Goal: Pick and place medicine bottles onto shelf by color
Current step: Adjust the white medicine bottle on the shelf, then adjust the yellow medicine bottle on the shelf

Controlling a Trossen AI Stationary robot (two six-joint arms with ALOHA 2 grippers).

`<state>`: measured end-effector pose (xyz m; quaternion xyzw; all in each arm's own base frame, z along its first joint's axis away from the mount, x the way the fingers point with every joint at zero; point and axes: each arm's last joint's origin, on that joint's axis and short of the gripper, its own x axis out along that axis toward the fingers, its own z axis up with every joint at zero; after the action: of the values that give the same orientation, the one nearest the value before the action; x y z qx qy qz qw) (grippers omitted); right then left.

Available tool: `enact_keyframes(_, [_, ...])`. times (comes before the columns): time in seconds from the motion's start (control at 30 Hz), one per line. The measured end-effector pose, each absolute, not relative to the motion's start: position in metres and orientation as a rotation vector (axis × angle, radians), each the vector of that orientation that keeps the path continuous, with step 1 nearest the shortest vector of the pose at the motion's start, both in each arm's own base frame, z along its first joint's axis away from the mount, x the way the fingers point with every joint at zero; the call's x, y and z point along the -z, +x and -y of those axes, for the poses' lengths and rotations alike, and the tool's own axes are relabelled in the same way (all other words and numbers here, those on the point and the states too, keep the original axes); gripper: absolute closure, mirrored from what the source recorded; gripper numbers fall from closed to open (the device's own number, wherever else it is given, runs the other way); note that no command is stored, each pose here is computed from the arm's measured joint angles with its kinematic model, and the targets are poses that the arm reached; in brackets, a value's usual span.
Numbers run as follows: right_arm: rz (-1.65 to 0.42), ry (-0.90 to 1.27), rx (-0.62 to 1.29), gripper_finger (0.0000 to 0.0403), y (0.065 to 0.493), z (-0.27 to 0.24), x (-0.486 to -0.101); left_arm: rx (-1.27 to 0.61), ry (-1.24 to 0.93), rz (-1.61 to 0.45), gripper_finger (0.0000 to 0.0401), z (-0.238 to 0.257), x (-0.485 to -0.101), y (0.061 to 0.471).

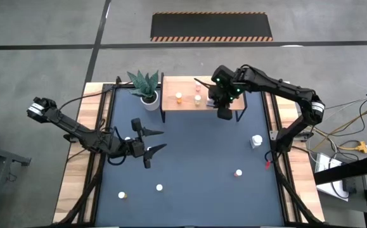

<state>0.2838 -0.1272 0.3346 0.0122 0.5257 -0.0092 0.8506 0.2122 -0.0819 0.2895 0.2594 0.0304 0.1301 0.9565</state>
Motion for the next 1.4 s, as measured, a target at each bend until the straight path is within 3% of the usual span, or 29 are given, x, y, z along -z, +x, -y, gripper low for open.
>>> enact_keyframes(0.43, [-1.147, -0.024, 0.075, 0.0393, 0.282, 0.129, -0.334, -0.264, 0.526, -0.062, 0.0189, 0.082, -0.29, 0.212])
enact_keyframes(1.07, [-1.178, -0.052, 0.117, 0.0394, 0.28, 0.13, -0.334, -0.263, 0.524, -0.061, 0.0189, 0.082, -0.29, 0.212])
enact_keyframes(1.4, [-1.055, -0.009, -0.047, 0.0394, 0.274, 0.086, -0.34, -0.245, 0.509, -0.074, 0.0189, 0.085, -0.283, 0.218])
